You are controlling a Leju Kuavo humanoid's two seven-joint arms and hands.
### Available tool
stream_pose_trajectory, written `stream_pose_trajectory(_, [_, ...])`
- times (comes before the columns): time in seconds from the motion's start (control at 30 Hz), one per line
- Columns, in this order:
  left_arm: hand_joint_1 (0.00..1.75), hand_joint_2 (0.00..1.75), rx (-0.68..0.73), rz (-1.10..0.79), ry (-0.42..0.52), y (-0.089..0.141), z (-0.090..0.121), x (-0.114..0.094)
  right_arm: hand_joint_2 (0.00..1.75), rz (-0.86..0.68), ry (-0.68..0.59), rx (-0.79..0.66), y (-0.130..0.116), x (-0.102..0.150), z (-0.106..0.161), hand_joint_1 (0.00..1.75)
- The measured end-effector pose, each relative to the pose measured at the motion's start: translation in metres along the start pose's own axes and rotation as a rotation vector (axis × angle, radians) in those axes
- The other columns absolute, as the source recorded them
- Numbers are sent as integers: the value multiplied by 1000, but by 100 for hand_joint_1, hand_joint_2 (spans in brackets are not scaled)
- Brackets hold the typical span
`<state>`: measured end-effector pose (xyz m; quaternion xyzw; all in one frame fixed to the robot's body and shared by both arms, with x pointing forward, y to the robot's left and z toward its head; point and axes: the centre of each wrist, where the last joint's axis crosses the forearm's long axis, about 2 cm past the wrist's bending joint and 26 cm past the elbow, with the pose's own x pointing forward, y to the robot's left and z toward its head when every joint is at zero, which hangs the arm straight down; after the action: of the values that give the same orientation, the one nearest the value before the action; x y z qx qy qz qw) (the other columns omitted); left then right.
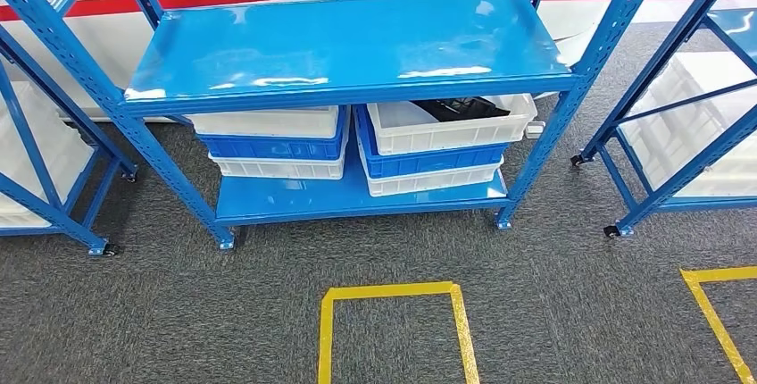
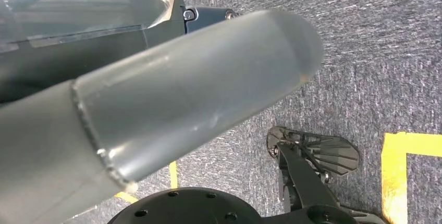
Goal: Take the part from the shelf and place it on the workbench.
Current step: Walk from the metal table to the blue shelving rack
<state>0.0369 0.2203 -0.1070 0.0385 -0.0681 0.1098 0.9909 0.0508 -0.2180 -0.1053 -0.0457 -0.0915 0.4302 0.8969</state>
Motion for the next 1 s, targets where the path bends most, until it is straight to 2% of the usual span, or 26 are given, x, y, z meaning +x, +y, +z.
stream_pose_trajectory(1.0, [0, 0, 34, 63, 9, -10, 2, 2, 0, 83, -33, -10, -10, 7, -1, 0])
